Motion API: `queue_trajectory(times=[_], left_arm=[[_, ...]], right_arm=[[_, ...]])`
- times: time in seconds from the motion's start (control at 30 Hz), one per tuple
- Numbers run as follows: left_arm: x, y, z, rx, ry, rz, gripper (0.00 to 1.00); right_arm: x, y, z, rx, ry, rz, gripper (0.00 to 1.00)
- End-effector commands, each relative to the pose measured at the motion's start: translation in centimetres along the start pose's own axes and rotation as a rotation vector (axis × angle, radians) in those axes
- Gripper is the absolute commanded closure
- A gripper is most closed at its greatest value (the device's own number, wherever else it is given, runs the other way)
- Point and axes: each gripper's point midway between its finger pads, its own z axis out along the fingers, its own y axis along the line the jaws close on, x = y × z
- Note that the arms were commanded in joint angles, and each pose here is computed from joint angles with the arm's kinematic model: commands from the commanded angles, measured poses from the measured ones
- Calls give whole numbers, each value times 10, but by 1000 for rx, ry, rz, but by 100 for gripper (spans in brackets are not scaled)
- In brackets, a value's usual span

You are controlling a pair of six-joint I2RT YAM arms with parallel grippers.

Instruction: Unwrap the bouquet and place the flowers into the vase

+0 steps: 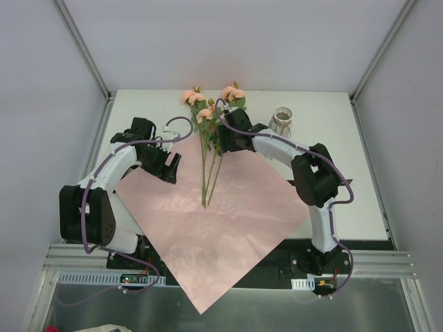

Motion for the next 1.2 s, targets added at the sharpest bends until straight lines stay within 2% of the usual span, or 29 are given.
queue_trajectory(times=[0.0,0.2,0.37,0.47,0.5,0.57,0.93,0.97,1.13,1.17], left_arm=[[1,11,1,-58,-11,-9,15],[5,31,9,-145,21,-35,16],[2,33,9,-152,15,-38,15],[0,32,8,-148,8,-37,16],[1,32,8,-148,11,-38,16],[2,33,8,-156,13,-32,15],[3,34,11,-150,16,-20,15],[3,33,10,-150,18,-22,15],[1,32,10,-143,9,-23,15],[2,32,9,-145,8,-21,15]], right_arm=[[-18,14,-5,-54,-51,45,37],[-14,8,13,-11,-25,26,41],[-10,2,23,9,-2,23,44],[-11,0,28,22,0,20,51],[-11,-1,29,27,0,20,58],[-14,-2,32,39,-1,18,63],[-16,-5,48,55,11,31,71],[-17,-6,46,59,8,34,73],[-29,-7,28,63,-25,34,99],[-32,-7,22,61,-36,39,99]])
